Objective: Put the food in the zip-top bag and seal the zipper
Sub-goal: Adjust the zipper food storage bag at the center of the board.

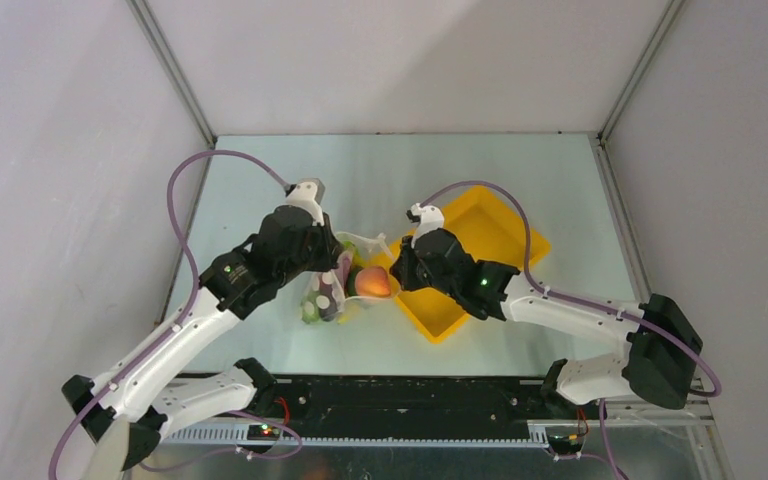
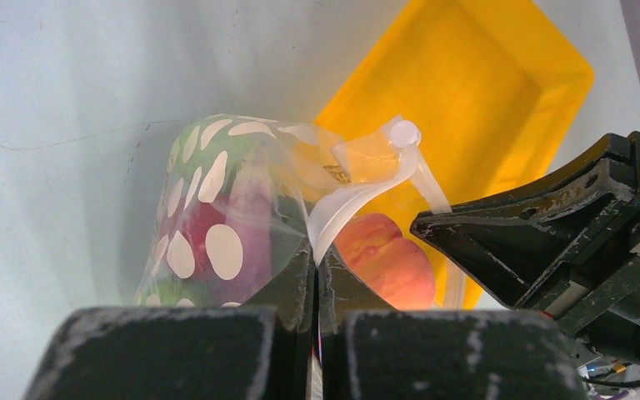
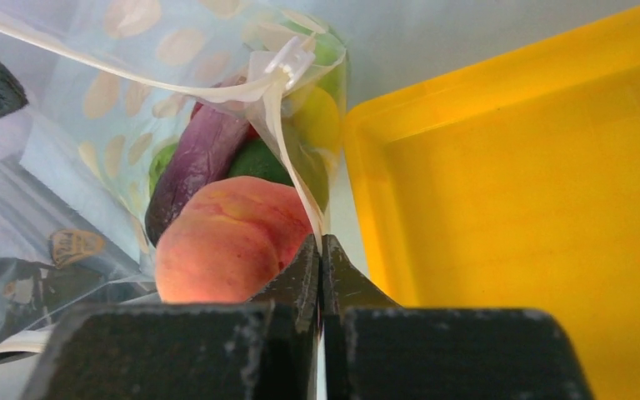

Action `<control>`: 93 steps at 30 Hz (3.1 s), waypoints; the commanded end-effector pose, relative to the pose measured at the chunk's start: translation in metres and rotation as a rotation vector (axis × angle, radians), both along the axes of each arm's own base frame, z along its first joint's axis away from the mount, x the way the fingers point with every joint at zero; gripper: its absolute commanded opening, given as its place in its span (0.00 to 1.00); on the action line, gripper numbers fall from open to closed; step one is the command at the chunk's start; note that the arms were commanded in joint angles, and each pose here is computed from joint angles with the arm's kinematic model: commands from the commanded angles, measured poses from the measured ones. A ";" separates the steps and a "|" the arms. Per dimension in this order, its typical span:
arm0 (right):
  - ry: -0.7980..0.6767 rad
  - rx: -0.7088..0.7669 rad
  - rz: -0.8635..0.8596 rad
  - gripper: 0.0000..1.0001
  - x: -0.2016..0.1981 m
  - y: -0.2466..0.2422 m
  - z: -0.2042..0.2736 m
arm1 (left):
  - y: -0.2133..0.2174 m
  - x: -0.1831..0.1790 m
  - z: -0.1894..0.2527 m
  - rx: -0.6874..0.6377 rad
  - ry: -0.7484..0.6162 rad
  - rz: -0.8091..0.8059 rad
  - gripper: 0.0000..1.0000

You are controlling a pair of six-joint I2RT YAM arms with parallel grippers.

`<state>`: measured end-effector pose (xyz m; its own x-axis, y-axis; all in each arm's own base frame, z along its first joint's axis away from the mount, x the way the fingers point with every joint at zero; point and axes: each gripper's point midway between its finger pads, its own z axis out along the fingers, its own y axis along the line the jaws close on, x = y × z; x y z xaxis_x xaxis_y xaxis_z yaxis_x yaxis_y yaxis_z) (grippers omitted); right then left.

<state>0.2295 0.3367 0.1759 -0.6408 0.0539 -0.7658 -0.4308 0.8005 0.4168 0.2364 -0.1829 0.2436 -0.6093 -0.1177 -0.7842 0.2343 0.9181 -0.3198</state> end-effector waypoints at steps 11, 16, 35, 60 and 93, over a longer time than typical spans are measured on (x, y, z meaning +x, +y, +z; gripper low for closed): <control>-0.234 0.104 0.139 0.00 0.019 0.033 0.108 | -0.014 -0.011 0.009 -0.164 0.011 -0.016 0.00; -0.223 0.131 0.222 0.00 0.027 0.045 0.111 | -0.030 -0.024 0.012 -0.289 0.015 -0.063 0.04; -0.214 0.158 0.676 0.00 0.023 0.121 0.121 | -0.053 -0.019 0.029 -0.475 -0.063 0.012 0.15; -0.200 0.171 1.064 0.00 -0.028 0.112 0.080 | 0.092 0.001 0.095 -0.055 -0.465 0.343 1.00; -0.170 0.165 1.078 0.00 0.012 0.103 0.078 | 0.076 0.008 0.018 -0.343 -0.639 -0.318 1.00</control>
